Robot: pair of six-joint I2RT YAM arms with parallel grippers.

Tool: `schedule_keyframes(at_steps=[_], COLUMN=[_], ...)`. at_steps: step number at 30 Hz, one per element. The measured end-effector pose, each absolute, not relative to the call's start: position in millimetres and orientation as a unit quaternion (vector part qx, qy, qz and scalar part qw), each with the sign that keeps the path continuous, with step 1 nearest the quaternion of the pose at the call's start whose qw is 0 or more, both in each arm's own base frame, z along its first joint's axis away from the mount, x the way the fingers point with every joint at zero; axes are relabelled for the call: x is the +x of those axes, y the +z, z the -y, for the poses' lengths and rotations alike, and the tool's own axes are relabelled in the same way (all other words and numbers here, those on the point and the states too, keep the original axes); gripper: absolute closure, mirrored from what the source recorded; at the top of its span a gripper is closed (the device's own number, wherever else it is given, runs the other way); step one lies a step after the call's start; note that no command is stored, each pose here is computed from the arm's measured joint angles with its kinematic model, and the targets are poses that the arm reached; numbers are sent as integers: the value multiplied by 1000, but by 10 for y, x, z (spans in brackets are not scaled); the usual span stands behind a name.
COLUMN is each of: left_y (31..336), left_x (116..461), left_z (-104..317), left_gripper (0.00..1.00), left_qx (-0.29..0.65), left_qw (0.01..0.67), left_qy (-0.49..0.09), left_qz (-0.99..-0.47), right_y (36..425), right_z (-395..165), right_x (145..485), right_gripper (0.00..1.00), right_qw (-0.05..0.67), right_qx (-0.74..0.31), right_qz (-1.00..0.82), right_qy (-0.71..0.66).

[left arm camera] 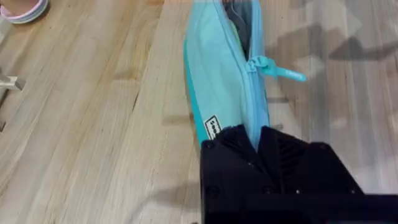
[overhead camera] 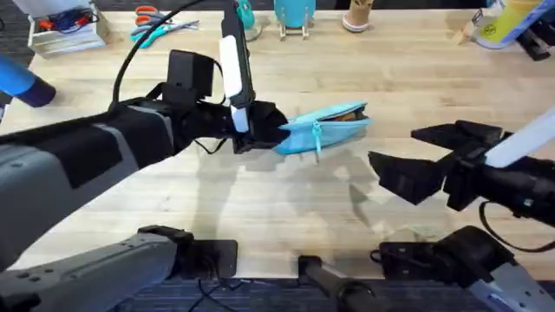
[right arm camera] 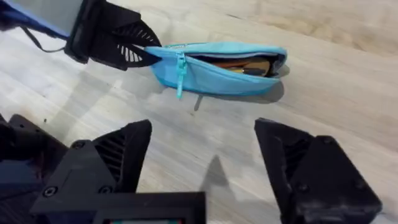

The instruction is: Unzip the bag, pick up the pens from the table one at a time and place them inside, then zip the bag closed.

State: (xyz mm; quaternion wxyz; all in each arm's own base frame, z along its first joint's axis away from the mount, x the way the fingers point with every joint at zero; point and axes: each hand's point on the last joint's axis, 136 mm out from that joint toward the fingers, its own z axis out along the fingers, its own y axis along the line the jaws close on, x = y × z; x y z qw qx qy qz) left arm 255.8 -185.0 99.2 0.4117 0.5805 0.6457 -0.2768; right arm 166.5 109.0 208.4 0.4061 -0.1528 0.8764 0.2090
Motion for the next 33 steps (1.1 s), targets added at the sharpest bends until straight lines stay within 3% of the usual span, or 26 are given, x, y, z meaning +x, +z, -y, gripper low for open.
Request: schedule_keyframes(at_steps=[33], left_y=[992], left_x=[2559], left_z=[1850], left_gripper=[958], left_qx=[580], left_qw=[412], left_qy=[-277], left_qz=[-646], right_y=[2001], right_z=[-1215], right_x=[1595], right_gripper=[5], right_qw=[384], right_qx=[-231], right_qz=[-868], right_qy=[212])
